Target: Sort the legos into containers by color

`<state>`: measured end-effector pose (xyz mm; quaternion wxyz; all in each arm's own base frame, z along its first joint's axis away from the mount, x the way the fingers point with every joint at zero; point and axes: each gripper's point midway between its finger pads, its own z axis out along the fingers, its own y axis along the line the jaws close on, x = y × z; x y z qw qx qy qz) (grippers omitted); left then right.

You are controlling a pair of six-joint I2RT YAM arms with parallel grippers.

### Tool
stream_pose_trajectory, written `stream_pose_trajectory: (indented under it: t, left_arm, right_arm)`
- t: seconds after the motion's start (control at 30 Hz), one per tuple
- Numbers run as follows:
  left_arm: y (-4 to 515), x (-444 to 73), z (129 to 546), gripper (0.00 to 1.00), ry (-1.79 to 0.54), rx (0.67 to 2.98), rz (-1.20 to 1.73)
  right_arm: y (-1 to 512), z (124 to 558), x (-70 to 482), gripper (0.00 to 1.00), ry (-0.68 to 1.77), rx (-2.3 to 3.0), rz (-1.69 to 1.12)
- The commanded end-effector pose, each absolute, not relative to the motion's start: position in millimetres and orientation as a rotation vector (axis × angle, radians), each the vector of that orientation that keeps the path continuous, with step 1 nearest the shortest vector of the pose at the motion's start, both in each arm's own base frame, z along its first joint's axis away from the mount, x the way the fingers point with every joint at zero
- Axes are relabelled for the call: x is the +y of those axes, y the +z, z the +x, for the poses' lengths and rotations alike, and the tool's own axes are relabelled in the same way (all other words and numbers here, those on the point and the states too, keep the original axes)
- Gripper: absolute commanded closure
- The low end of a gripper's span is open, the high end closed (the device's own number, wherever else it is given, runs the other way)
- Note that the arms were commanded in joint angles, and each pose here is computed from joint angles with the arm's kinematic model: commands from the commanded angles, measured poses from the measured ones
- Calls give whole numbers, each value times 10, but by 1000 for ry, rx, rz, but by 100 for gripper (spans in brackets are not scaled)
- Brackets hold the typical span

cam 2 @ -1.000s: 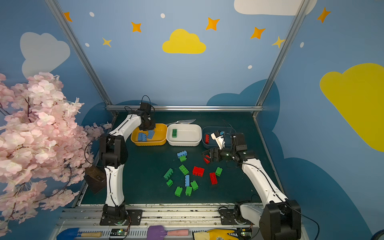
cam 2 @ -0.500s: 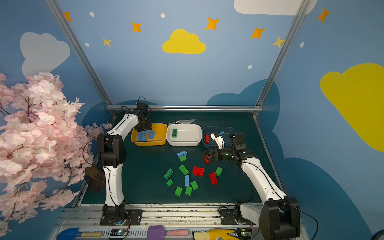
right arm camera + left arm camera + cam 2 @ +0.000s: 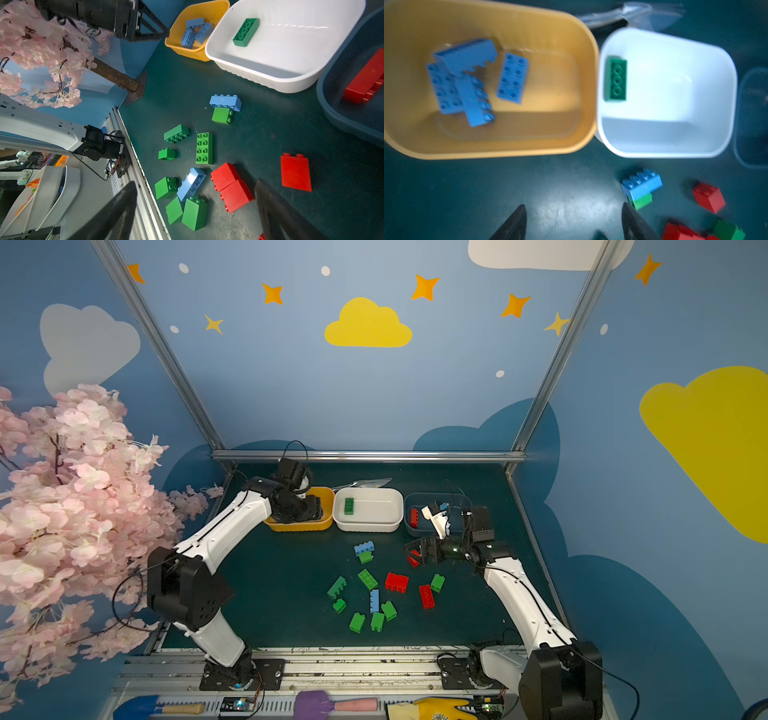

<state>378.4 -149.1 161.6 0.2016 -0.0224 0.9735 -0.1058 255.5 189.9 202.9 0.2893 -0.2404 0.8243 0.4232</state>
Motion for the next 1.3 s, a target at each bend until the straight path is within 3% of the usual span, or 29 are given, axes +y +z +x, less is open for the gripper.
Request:
stream_pose_trajectory:
  t: [0.0,0.27,0.73,0.93,1.1,1.27]
  left_arm:
    - [1481,-1757,3418,29,-373,2769,24]
    - [1130,-2172,2725,30,-365,2817,237]
    - [406,-2234,2363,33,-170,2938,479]
    - [240,-2139,2278,49,-58,2972,532]
    - [234,-2083,2220,71,-46,2971,545]
    - [440,-2072,2307,77,-27,2930,519]
  right_arm:
    - [2012,2478,1874,12,1116,2201,-662]
    - [2000,2405,1860,12,1129,2192,-645]
    - [1886,2252,1803,12,1118,2212,-610]
    - [1865,2215,1770,12,1100,2218,-604]
    - [1864,2207,1744,12,1087,2216,-596]
    - [1881,2235,1690,12,1039,2208,-578]
